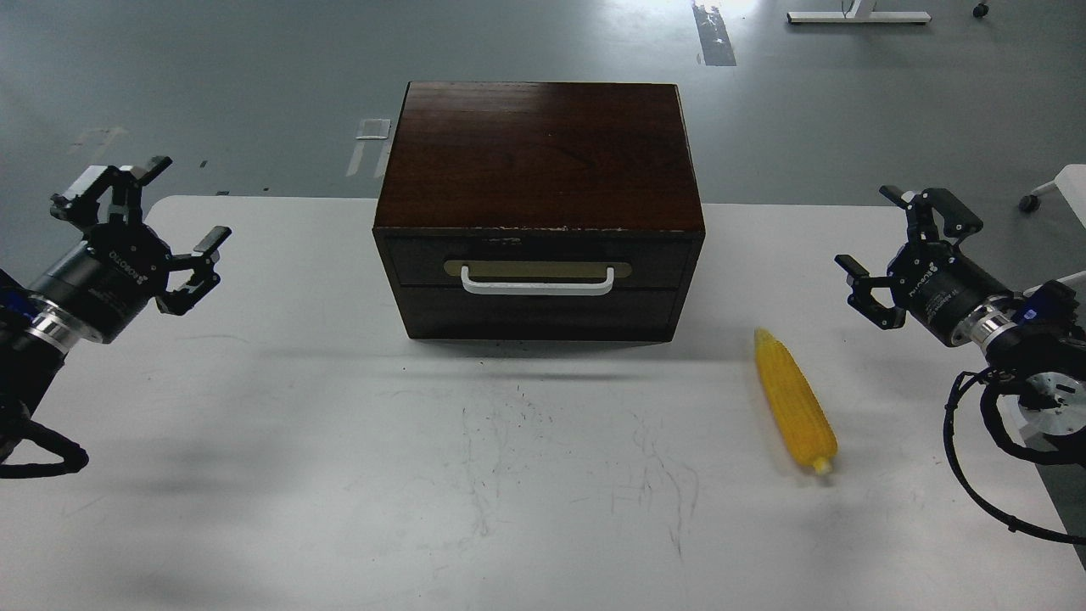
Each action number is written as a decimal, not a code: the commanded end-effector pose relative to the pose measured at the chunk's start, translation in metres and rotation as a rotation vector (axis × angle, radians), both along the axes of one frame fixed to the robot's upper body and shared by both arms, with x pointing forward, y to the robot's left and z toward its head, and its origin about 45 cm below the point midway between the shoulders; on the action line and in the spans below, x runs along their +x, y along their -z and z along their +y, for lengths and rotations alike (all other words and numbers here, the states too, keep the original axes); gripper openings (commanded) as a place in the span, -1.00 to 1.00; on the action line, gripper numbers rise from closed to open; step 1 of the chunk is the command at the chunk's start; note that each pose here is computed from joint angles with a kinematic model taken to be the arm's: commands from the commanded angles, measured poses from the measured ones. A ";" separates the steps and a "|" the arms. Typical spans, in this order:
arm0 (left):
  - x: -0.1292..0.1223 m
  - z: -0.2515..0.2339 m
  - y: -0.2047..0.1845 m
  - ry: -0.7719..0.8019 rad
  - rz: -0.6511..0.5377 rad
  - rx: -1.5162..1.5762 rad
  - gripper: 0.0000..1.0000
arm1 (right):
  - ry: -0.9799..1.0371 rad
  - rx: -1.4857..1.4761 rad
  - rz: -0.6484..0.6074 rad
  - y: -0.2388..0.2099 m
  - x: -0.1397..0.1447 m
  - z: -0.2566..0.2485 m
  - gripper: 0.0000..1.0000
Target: Put corn in drawer with both arms
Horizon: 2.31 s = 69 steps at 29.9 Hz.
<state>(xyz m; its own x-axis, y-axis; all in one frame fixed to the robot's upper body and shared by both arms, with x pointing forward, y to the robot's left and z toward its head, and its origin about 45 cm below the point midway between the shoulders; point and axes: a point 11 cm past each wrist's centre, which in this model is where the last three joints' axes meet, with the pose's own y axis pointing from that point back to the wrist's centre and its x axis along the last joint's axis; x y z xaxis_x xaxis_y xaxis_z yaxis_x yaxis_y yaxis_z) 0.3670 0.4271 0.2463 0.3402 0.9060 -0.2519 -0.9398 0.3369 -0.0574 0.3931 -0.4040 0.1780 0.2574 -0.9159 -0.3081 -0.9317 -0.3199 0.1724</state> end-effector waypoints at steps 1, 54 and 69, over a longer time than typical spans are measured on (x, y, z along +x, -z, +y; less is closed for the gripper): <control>0.016 0.003 -0.039 0.035 -0.086 0.117 0.98 | 0.000 0.002 -0.001 0.000 0.000 0.000 1.00; -0.006 -0.395 -0.099 1.501 -1.348 2.378 0.98 | 0.030 -0.018 -0.015 -0.010 -0.002 -0.018 1.00; 0.013 -0.383 -0.055 1.593 -1.189 2.414 0.98 | 0.031 -0.020 -0.010 -0.008 -0.004 -0.019 1.00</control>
<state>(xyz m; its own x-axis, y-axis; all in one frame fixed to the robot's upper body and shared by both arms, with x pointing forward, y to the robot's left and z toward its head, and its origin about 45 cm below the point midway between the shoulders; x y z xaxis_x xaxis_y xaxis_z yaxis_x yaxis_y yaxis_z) 0.3749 0.0394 0.3073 -0.2857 -0.9342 0.2135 -0.3281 0.3046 0.8942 0.3904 -0.4226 0.1870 0.2330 -0.9293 -0.2866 -0.9430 -0.2879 0.1670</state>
